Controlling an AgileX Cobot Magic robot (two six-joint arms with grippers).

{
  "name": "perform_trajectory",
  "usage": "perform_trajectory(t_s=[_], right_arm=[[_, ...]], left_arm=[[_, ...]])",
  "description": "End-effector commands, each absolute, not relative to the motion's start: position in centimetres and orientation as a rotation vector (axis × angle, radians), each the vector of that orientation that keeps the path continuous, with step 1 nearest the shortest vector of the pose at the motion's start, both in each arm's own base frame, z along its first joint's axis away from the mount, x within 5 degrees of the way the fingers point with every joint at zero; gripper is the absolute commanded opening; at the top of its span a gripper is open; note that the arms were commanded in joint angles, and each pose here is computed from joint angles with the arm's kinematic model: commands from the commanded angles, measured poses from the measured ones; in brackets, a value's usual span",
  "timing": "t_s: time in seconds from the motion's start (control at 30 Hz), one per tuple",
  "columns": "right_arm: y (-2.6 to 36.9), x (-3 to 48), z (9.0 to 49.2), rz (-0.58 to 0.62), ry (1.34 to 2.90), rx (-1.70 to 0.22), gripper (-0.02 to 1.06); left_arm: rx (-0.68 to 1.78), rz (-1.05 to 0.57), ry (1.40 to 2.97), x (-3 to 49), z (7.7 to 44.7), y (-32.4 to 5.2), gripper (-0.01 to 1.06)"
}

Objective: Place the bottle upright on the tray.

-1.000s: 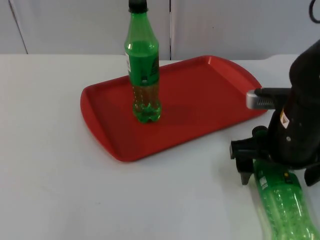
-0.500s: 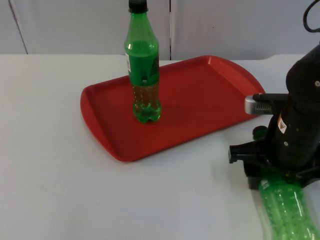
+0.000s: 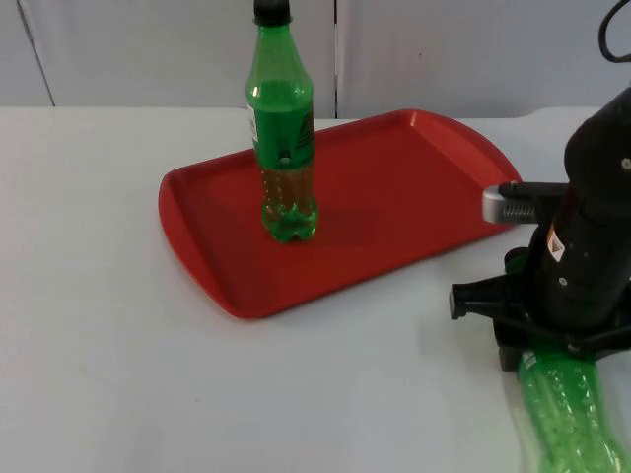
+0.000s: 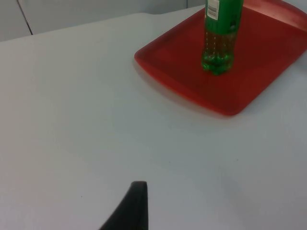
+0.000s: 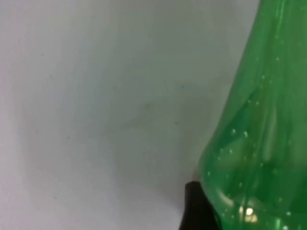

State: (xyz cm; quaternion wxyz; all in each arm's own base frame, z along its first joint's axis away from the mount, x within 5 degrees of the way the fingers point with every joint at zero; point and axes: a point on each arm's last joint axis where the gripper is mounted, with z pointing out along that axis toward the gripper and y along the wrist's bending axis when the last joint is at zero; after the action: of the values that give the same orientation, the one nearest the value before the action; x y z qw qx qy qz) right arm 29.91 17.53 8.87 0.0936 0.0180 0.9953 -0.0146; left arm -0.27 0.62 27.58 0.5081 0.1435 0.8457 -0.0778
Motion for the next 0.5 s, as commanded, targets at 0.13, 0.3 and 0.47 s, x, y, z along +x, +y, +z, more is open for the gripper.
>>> perform_trajectory(t_s=[0.13,0.3,0.47], right_arm=[[17.8,30.0,9.7,-0.026,2.925,0.014,0.00],[17.9,30.2,11.9,0.020,2.863,-0.022,0.00],[17.8,30.2,14.6,0.058,2.786,-0.054,0.00]], left_arm=[[0.350,-0.190,2.036,-0.3,27.5,0.6,1.05],[0.350,-0.190,2.036,-0.3,27.5,0.6,1.05],[0.350,-0.190,2.036,-0.3,27.5,0.6,1.05]])
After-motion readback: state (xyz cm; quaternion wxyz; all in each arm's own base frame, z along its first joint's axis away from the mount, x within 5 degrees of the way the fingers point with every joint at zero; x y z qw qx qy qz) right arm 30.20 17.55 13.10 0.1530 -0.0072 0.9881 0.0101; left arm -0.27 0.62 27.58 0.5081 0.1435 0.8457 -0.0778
